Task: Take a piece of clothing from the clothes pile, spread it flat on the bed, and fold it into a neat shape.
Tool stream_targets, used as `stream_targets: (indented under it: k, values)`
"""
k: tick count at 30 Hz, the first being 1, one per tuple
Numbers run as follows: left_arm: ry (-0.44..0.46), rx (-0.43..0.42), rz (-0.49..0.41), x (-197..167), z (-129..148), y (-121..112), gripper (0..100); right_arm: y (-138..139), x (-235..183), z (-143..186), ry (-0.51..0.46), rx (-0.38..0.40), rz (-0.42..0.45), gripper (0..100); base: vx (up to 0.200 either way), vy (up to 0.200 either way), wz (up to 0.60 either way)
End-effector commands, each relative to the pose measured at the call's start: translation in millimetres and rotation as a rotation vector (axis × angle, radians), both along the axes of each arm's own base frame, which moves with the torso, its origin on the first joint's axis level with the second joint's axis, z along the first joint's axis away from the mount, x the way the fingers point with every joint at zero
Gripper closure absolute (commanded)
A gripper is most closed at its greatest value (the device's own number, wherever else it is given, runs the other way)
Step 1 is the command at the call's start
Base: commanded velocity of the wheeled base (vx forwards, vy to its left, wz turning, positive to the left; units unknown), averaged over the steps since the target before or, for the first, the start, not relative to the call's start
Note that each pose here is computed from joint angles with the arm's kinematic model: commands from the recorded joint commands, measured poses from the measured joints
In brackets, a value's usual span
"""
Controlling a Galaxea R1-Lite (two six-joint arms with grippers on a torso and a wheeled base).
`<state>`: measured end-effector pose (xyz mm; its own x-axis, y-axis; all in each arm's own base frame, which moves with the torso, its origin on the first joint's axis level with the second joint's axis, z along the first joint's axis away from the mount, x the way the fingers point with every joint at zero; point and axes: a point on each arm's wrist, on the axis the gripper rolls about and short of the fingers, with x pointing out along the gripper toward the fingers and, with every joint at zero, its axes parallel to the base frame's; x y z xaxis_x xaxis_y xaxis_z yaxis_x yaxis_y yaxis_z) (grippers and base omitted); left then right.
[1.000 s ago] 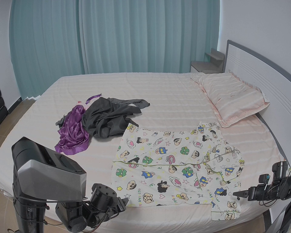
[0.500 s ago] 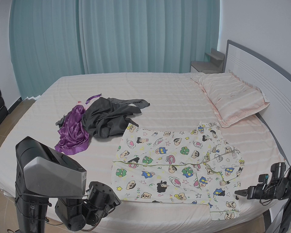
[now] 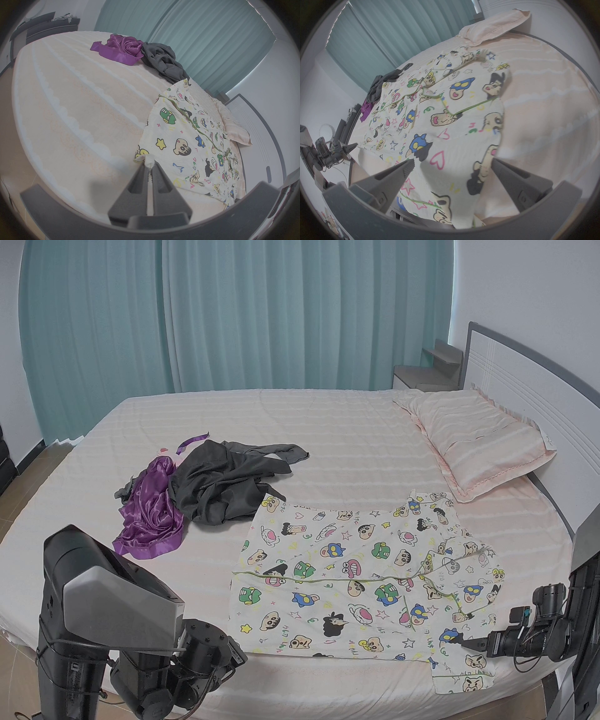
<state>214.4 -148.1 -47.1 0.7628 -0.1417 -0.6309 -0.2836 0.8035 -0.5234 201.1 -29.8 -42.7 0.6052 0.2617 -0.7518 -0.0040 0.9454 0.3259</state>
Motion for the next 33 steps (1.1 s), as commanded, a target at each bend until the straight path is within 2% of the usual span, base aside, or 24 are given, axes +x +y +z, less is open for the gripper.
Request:
stream_targets:
  k: [1, 3, 8, 16, 23, 24, 27, 33]
  values:
    - [0.014, 0.01, 0.0, -3, -5, 2, 100, 8, -4, -15, 0.063, 0.012, 0.032, 100, 0.0, 0.0, 0.0]
    - [0.012, 0.01, -0.001, -3, -5, 1, 100, 8, -1, -22, 0.043, 0.012, 0.028, 100, 0.0, 0.0, 0.0]
    - [0.013, 0.012, -0.004, -3, -5, 1, 100, 6, 15, -17, -0.053, 0.063, -0.055, 100, 0.0, 0.0, 0.0]
    - [0.014, 0.028, 0.006, -3, -8, 1, 100, 2, 38, 1, -0.196, 0.058, -0.081, 100, 0.0, 0.0, 0.0]
    - [0.004, 0.027, 0.0, -4, -10, 0, 100, -1, 42, -7, -0.182, 0.049, -0.098, 100, 0.0, 0.0, 0.0]
    - [0.003, 0.027, 0.001, -3, -10, 0, 100, -1, 41, -9, -0.173, 0.05, -0.099, 0, 0.0, 0.0, 0.0]
    - [0.001, 0.027, 0.001, -4, -10, 0, 100, -2, 41, -12, -0.162, 0.055, -0.103, 0, 0.0, 0.0, 0.0]
    - [0.0, 0.026, -0.002, -3, -10, 0, 100, -21, 36, -2, -0.192, 0.039, -0.185, 0, 0.0, 0.0, 0.0]
